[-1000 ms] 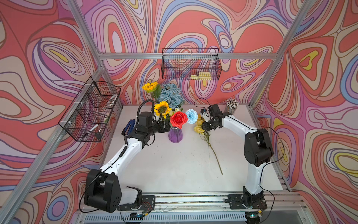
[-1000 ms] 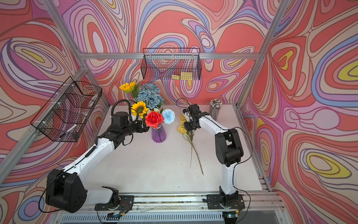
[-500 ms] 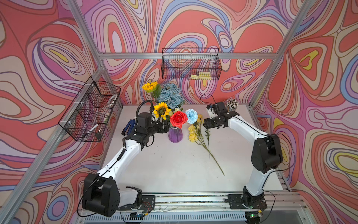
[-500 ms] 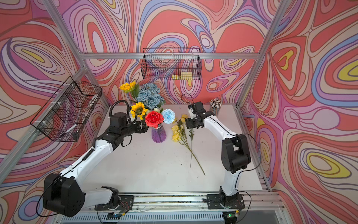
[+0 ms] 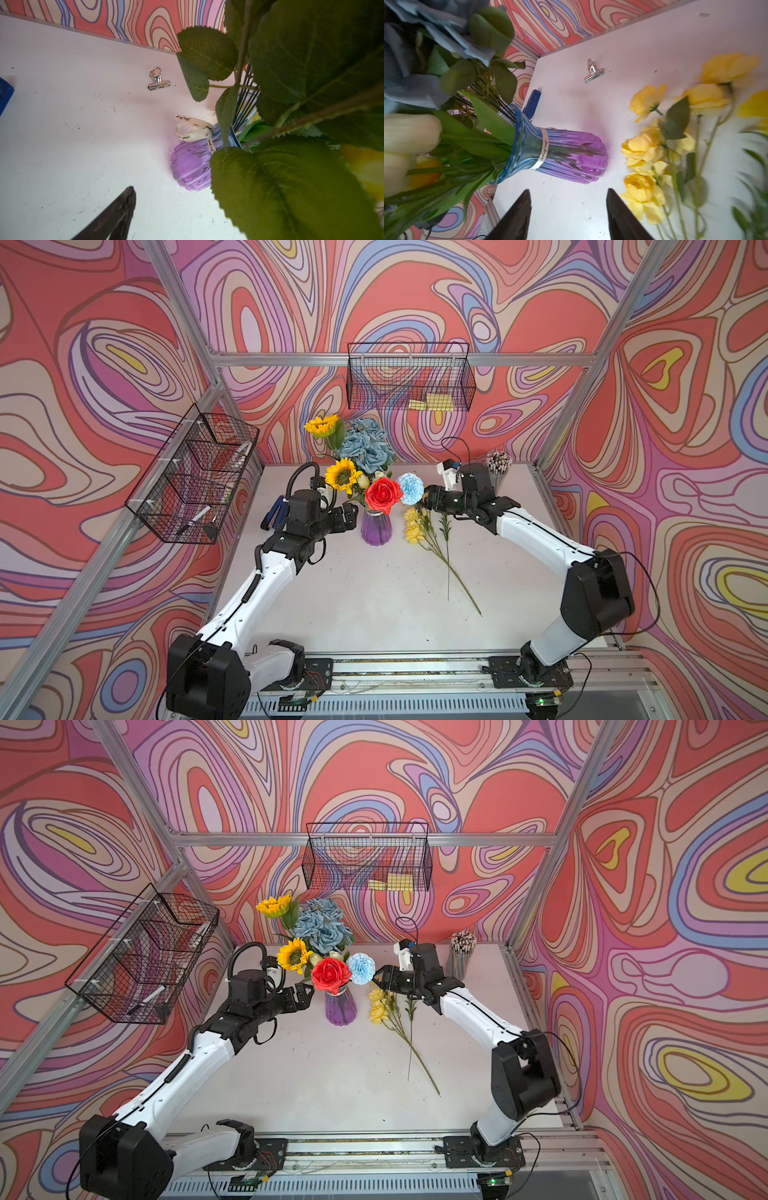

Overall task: Pick out yellow flowers from the vase
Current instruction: Adjust the vase at the center of the board.

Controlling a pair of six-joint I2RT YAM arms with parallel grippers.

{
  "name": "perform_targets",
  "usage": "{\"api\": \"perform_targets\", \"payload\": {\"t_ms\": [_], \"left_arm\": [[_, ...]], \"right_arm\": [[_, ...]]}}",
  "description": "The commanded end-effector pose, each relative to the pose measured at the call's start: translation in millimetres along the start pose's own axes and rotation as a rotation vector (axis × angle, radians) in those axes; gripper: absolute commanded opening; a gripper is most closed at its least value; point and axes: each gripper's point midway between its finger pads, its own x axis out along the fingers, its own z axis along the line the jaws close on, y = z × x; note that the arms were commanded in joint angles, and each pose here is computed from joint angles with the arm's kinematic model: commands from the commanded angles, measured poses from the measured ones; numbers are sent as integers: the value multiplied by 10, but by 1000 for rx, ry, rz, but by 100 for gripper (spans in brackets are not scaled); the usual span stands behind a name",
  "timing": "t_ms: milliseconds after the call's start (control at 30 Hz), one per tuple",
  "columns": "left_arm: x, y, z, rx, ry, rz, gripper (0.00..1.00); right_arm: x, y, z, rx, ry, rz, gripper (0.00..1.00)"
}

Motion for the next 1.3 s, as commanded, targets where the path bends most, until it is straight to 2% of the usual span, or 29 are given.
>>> {"api": "perform_targets", "payload": {"t_ms": [0,133,367,700,900,1267], "left_arm": [[6,61,93,5,-45,31,90],[46,106,173,2,-70,54,90],[-12,55,279,-55,-62,30,91],[-108,50,398,-66,-92,10,91],[-108,73,479,-95,-94,9,91],[-130,27,417,-89,-56,0,90]], "right_arm": [[82,-126,294,-2,-95,-12,52],[148,-96,421,-4,-130,-2,48],[214,-105,568,-43,-134,34,47],[489,3,289,-79,18,142,44],[581,43,283,-87,21,165,42],[650,37,330,-100,15,212,38]]}}
